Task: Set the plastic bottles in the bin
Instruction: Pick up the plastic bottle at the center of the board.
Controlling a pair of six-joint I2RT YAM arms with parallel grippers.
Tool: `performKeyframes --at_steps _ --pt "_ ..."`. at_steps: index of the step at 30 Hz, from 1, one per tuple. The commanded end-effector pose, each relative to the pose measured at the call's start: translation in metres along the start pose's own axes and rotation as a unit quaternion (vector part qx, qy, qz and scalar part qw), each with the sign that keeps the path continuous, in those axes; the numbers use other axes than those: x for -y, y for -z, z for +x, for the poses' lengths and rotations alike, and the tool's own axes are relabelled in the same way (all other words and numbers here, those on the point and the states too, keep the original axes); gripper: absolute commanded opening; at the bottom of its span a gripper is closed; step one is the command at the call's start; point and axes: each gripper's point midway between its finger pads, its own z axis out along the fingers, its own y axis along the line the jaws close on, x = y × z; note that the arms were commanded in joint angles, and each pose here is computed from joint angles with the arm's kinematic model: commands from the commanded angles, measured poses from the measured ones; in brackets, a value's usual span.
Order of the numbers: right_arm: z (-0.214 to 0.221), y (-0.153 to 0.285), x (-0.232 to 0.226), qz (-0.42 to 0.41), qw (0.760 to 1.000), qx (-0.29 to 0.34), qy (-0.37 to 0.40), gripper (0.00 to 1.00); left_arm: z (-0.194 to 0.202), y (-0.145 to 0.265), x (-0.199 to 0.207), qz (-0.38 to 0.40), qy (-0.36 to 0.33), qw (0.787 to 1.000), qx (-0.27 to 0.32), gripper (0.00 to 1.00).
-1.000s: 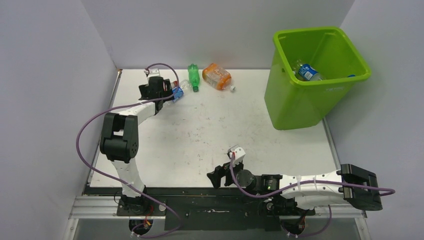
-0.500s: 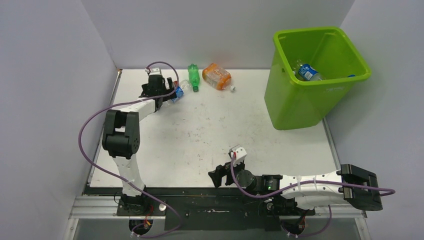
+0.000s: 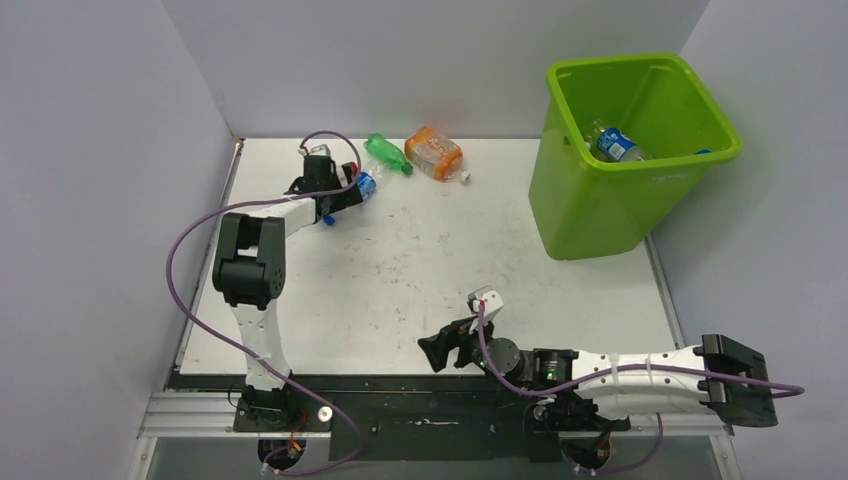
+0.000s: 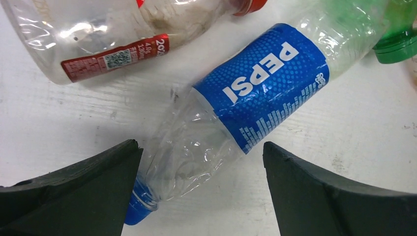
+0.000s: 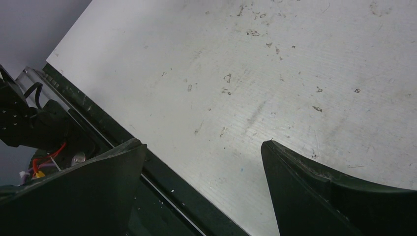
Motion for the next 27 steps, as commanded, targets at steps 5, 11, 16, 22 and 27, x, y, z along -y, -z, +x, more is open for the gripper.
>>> performKeyframes --at_steps 5,11,16,22,27 --pt "-0.017 0.0 -0.011 -0.003 1.0 0.02 -0.01 0.9 -0.01 0.02 0.045 0.067 -0.018 0.997 0.02 0.92" --pt "-0.015 0.003 -0.007 -0.003 0.999 0.023 -0.024 0.91 0.021 0.021 0.047 0.04 -0.053 0.998 -0.011 0.87" --pt "-0.02 0.009 -0.005 -0.005 0.999 0.03 -0.035 0.91 0.042 0.021 0.059 0.045 -0.061 0.997 -0.03 0.77" --pt "-0.026 0.014 -0.003 0.0 0.999 0.037 -0.04 0.91 0.04 0.028 0.074 0.072 -0.052 0.996 -0.021 0.53" --pt "-0.036 0.019 -0.008 -0.008 0.998 0.046 -0.05 0.91 0.031 0.047 0.087 0.104 -0.049 0.993 0.01 0.32"
